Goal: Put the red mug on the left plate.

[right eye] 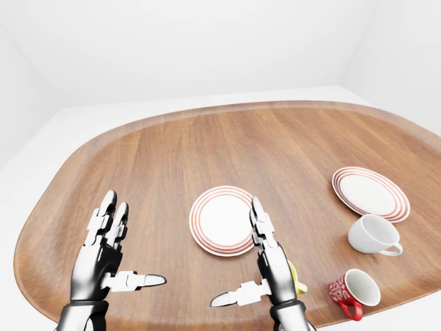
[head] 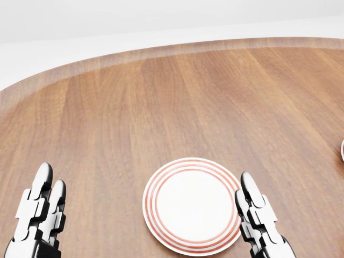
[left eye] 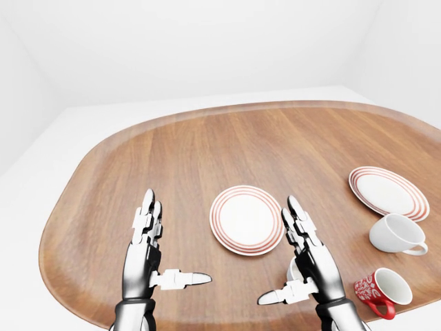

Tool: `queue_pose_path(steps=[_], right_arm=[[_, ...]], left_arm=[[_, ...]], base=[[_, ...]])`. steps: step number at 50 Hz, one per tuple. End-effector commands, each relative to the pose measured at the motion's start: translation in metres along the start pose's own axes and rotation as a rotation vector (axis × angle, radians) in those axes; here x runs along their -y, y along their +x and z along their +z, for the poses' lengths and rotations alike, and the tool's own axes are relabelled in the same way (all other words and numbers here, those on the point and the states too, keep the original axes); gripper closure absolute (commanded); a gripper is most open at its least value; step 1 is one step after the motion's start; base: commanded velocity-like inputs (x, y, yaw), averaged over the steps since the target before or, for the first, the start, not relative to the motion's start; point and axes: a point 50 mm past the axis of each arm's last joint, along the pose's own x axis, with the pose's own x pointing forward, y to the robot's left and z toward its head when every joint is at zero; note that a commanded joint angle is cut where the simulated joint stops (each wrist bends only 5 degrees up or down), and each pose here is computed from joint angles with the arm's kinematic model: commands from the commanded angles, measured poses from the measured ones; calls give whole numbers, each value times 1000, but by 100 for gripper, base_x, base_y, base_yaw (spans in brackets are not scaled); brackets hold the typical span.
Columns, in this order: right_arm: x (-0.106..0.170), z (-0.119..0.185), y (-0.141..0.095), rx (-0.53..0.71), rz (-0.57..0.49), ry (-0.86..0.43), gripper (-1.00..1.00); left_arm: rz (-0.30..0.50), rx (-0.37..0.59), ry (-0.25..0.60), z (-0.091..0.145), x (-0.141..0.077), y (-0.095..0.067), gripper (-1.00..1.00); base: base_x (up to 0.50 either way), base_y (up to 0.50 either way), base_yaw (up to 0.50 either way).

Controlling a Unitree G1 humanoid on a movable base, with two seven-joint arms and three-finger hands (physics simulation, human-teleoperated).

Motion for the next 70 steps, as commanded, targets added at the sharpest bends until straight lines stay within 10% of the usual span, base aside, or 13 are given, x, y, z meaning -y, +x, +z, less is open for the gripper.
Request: queue_pose_path(steps=[1,16,19,27,37,48,56,70], right_arm=[[0,0,0,2,1,-4,-100],[31,-10,42,-69,-161,-116,-100],[47,15,51,32,-319,-312,-100],[71,98,67,260,-297,-812,-100],[116,81,46,-292,-194,-1310,-100],[149,33,8,-662,-241,-1191,-100],[180,-23,-63,-974,-271,-910,-100],[225,-33,-116,-1050,-435,-687,-100]], left_arm=[[0,2,0,0,0,0,-100],[2,-2,8,1,1,-2,-100],[3,0,6,0,1,-1,-100],[3,1,12,0,2,1,-100],[3,4,15,0,3,2,-100],[6,8,13,1,3,1,-100],[13,10,12,3,1,0,-100],[7,23,21,4,4,3,-100]], base=[[49,-12,0],[32,-6,0],[0,0,0],[0,0,0],[0,0,0],[0,0,0],[0,0,0],[0,0,0]])
